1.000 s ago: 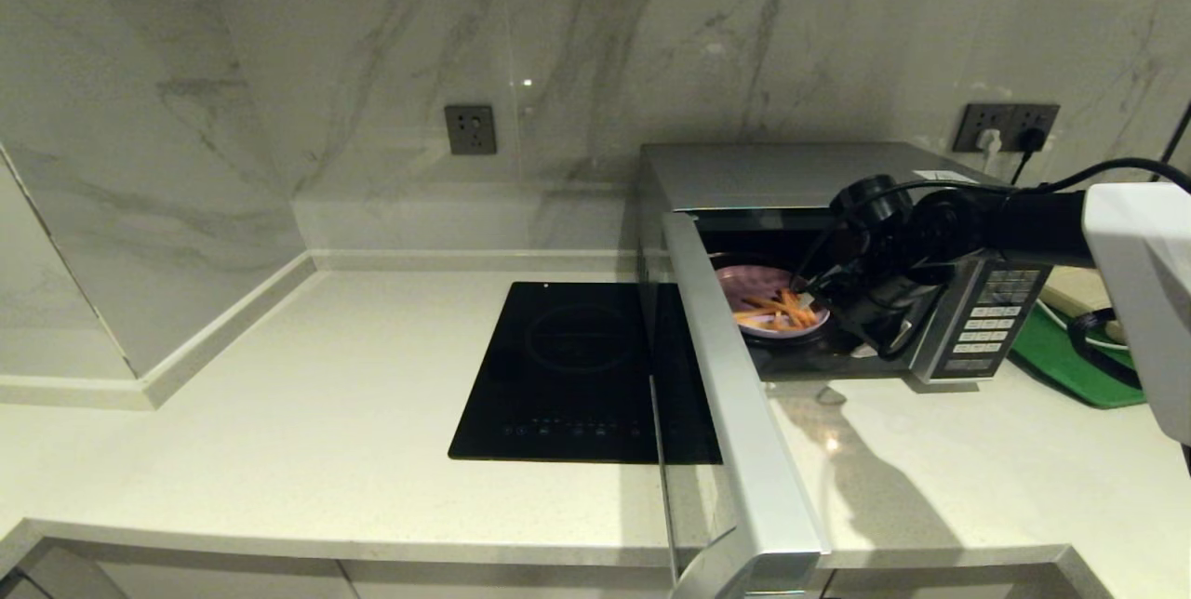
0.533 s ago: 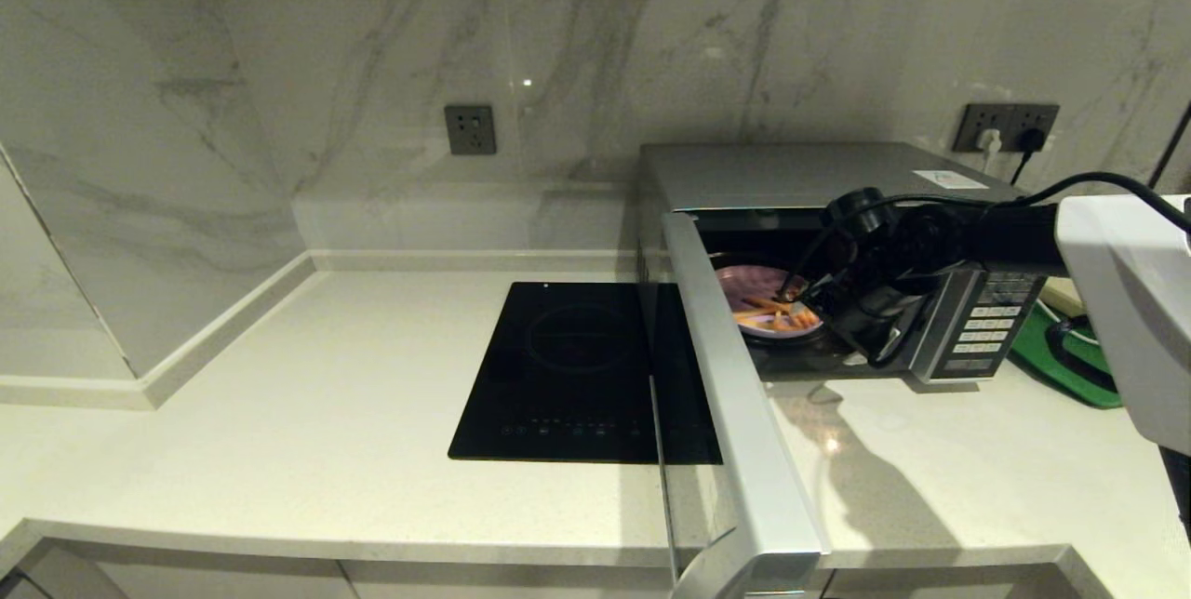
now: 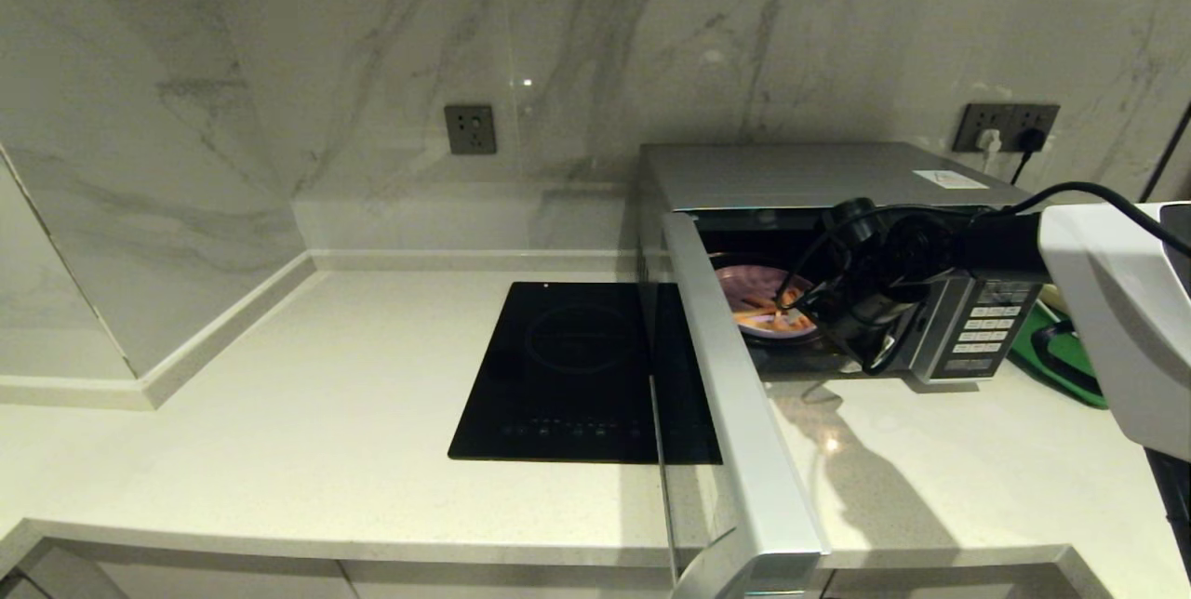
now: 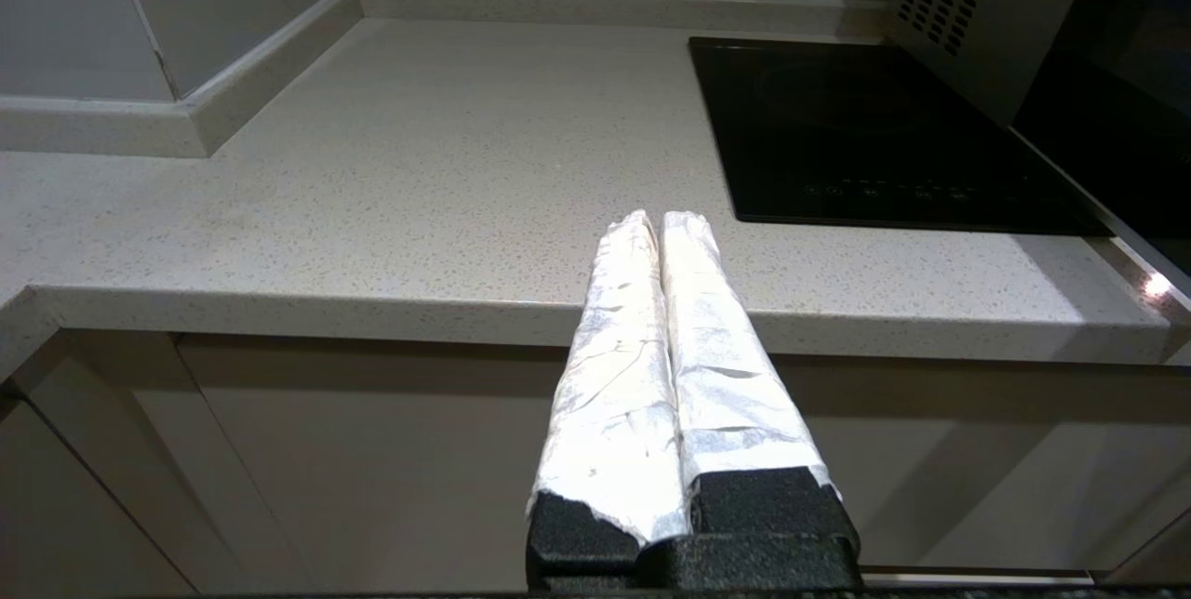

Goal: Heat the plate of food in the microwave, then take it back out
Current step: Take the plate out of the microwave

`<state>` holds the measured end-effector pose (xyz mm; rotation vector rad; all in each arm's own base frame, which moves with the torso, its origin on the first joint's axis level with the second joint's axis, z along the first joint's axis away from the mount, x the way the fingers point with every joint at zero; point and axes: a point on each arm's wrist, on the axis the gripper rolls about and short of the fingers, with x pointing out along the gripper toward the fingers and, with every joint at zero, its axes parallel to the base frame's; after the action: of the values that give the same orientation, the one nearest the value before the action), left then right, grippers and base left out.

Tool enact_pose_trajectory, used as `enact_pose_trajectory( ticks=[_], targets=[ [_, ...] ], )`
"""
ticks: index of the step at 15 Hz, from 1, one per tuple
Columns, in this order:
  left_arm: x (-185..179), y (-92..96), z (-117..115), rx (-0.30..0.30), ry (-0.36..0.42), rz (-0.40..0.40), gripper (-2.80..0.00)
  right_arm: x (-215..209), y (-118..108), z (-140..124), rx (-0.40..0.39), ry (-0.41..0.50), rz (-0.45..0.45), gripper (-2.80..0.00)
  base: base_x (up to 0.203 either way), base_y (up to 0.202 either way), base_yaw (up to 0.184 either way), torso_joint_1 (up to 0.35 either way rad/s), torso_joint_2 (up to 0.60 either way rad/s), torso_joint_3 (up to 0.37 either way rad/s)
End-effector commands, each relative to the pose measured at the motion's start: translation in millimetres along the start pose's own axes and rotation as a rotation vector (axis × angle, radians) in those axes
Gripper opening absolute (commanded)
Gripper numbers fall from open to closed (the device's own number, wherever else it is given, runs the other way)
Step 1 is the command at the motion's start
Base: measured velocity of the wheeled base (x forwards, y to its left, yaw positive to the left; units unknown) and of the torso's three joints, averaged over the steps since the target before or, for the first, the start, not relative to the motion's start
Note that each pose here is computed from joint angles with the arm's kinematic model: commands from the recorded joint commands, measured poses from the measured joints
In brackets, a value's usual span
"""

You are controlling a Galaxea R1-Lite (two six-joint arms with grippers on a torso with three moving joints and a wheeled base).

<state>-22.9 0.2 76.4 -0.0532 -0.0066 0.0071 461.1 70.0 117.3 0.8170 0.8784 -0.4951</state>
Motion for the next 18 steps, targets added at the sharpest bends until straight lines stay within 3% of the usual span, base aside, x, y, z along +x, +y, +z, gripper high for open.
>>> enact_pose_trajectory(
  ticks=[1,18],
  targets=[
    [0.0,0.0,-0.1,0.0,0.0,0.0,-2.8,1.4,-0.9,-0.9,0.009,0.003,-0.009,0.0,0.0,0.0,0.0,0.0,0.0,0.0],
    [0.0,0.0,0.0,-0.001,-0.001,0.0,-2.8,11.4,-4.1,-4.4,0.036,0.016,-0.033,0.0,0.0,0.0,0.0,0.0,0.0,0.0]
  ],
)
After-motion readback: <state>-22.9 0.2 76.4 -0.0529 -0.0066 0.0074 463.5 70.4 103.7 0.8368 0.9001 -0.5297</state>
